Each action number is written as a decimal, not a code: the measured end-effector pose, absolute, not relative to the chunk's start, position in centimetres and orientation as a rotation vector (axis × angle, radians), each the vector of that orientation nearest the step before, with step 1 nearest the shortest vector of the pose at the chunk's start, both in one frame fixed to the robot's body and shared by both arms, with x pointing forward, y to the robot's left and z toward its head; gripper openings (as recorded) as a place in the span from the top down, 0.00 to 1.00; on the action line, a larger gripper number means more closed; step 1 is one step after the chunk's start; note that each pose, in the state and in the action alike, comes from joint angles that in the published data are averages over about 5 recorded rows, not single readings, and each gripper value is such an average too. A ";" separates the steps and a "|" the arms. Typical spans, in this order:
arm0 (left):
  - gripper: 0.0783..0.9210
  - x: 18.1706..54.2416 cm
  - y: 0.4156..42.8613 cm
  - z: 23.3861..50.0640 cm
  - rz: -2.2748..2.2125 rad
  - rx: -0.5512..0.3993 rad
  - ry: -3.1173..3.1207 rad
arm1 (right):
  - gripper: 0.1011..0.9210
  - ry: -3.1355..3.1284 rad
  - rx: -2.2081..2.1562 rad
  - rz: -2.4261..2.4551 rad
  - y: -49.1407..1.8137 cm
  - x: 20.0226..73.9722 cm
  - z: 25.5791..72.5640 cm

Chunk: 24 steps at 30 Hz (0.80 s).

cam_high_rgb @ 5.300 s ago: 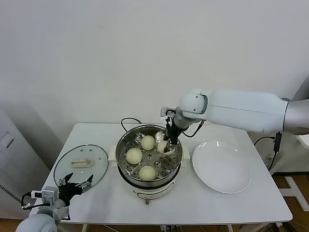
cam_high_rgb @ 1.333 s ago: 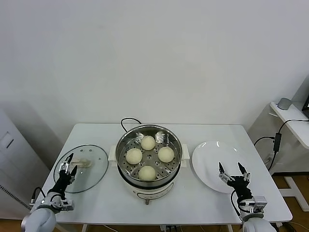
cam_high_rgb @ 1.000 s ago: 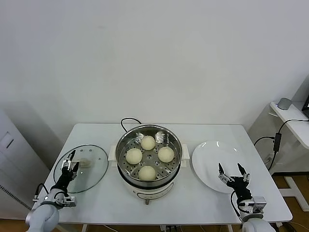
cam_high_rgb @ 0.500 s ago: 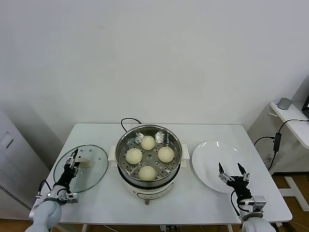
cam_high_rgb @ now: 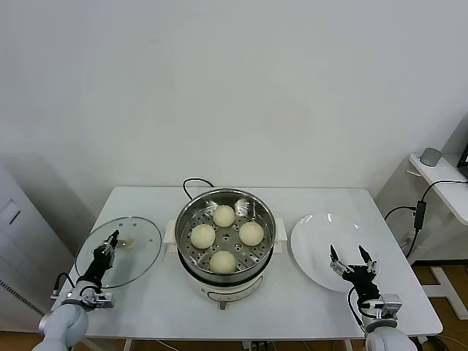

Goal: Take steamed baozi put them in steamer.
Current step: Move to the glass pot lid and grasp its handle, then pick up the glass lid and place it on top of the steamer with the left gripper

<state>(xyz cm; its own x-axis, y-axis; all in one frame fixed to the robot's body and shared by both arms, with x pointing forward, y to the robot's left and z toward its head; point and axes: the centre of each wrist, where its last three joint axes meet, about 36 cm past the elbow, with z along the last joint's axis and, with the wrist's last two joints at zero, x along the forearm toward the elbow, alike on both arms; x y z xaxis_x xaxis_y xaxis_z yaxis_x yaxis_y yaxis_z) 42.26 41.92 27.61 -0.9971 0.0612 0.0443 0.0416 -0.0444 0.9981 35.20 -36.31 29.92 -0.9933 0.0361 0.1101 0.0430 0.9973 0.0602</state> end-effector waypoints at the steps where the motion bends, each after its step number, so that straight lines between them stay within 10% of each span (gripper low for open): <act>1: 0.96 42.3 42.0 27.8 2.255 0.114 2.162 | 0.12 -3.031 -0.060 -0.095 -36.3 35.2 30.0; 24: 0.97 44.2 37.7 43.6 2.196 -0.007 2.141 | 0.12 -3.056 -0.048 -0.104 -36.6 36.4 31.2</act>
<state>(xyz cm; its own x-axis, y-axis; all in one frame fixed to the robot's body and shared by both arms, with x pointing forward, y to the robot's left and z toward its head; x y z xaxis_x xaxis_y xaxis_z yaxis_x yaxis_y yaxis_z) 44.25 37.73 43.63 -0.9972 0.0504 -0.0558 -0.0570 -0.0238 0.9981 36.40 -36.56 31.20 -0.9960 0.0286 0.0847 0.0343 0.9972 0.0667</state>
